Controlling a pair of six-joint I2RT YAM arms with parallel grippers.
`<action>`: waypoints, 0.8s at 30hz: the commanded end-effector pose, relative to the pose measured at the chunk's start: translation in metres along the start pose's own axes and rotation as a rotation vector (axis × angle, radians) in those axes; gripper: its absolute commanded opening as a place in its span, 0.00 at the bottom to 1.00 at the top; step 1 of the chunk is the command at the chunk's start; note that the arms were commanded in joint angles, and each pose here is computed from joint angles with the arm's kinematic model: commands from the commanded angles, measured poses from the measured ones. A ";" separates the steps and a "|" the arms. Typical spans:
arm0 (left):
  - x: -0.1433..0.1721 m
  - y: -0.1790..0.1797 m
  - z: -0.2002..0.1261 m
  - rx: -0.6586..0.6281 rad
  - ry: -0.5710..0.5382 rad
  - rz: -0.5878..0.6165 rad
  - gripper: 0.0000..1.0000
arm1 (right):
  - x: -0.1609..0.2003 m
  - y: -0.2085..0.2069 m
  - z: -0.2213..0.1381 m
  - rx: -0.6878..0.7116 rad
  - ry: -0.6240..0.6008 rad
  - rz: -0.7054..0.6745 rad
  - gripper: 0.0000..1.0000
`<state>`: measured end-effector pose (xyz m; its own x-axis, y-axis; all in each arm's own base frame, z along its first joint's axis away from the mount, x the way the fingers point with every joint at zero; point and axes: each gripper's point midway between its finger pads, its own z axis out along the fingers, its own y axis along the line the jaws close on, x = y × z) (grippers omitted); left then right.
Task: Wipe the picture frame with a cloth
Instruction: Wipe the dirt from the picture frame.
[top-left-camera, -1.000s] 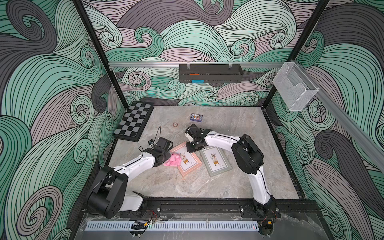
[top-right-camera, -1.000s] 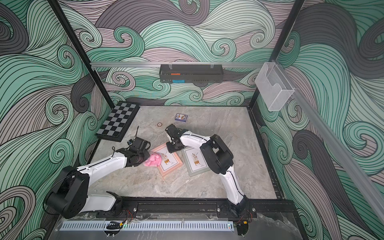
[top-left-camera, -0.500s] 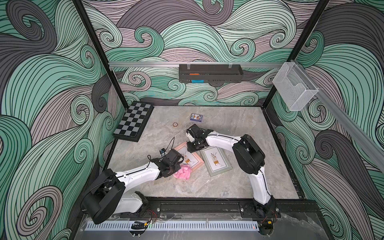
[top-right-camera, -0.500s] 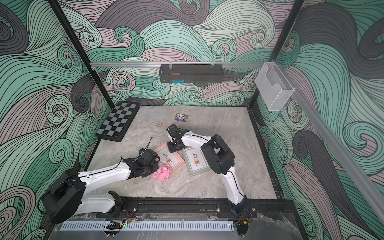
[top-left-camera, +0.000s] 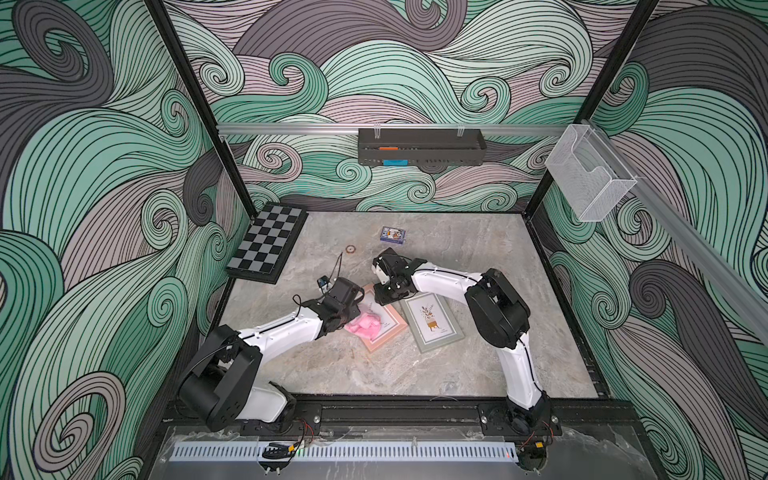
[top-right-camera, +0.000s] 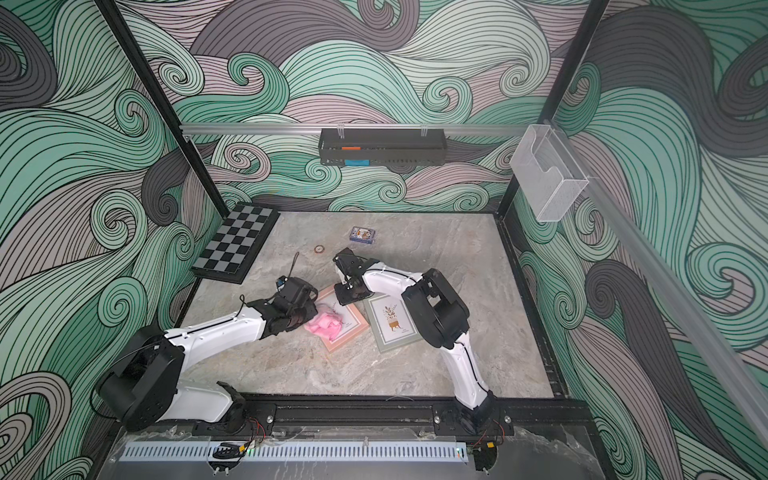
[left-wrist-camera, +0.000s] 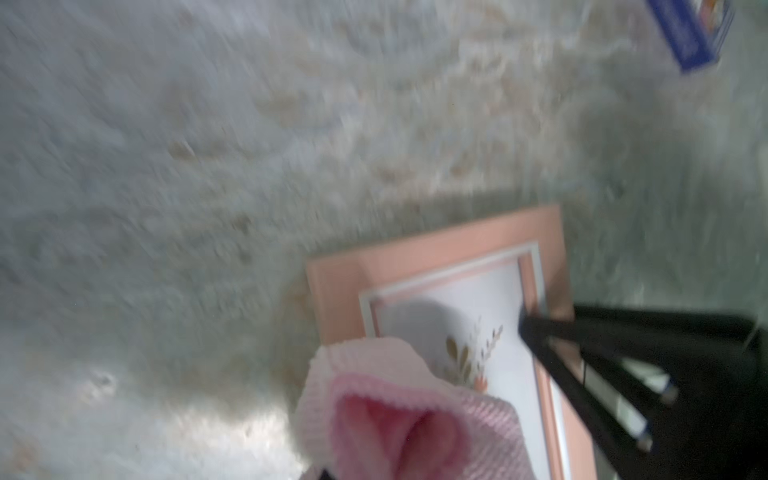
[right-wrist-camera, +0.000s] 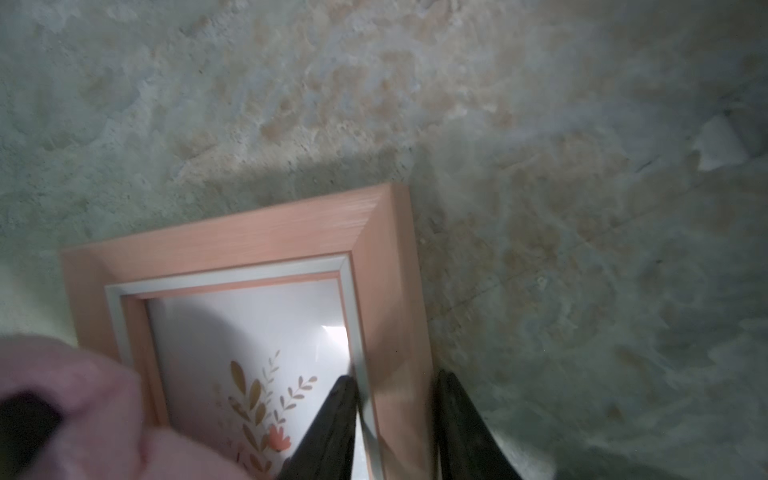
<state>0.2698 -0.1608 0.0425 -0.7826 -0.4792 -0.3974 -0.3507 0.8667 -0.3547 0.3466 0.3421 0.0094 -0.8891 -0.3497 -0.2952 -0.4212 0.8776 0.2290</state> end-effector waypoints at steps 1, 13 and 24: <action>0.048 0.002 -0.017 0.027 0.117 -0.004 0.00 | 0.104 -0.045 0.042 0.144 0.347 0.045 0.35; 0.001 0.024 -0.051 -0.041 -0.186 0.017 0.00 | 0.109 -0.046 0.040 0.145 0.354 0.049 0.35; -0.074 0.014 -0.008 0.016 -0.253 -0.086 0.00 | 0.112 -0.025 0.053 0.079 0.387 0.020 0.35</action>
<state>0.2944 -0.0938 0.0618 -0.5907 -0.5914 -0.5489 -0.4852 0.8039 -0.3439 0.3450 0.3454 0.0097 -0.8876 -0.3542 -0.2946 -0.4267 0.8732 0.2357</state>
